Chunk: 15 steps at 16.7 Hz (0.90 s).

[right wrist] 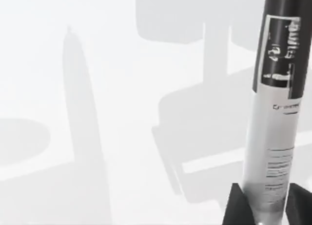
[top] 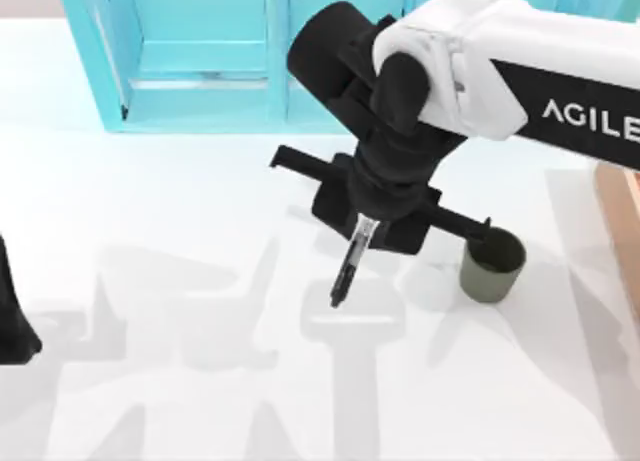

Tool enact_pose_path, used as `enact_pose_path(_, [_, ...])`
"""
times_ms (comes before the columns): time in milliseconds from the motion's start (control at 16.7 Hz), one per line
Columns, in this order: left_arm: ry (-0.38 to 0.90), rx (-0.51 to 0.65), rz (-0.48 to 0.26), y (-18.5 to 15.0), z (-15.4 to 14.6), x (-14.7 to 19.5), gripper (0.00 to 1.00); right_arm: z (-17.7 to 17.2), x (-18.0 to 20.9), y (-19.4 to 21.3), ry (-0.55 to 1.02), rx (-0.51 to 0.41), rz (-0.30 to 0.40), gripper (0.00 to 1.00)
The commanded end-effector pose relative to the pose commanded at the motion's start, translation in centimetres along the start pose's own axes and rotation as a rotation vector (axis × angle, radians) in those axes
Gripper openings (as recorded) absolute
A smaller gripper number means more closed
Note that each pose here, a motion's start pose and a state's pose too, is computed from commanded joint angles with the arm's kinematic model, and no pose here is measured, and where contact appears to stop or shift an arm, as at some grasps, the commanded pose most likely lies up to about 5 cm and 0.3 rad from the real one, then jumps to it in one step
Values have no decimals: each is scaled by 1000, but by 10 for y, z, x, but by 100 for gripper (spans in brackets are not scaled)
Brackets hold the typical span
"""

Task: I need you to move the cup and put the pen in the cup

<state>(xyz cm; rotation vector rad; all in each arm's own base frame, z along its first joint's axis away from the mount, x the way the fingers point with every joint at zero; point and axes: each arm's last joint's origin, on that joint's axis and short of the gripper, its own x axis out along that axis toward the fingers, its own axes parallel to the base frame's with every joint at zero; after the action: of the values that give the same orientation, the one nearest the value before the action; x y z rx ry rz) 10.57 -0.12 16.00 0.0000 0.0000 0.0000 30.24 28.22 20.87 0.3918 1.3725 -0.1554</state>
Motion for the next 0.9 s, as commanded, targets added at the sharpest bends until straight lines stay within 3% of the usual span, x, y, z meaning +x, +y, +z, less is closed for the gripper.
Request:
enact_pose_path(240, [0, 0, 0, 0, 0, 0, 100, -14, 17, -2, -252, -178, 28, 0])
enact_pose_path(540, [0, 0, 0, 0, 0, 0, 100, -40, 30, -13, -684, -371, 58, 0])
enact_pose_path(900, [0, 0, 0, 0, 0, 0, 100, -79, 21, -49, -1130, -429, -12, 0])
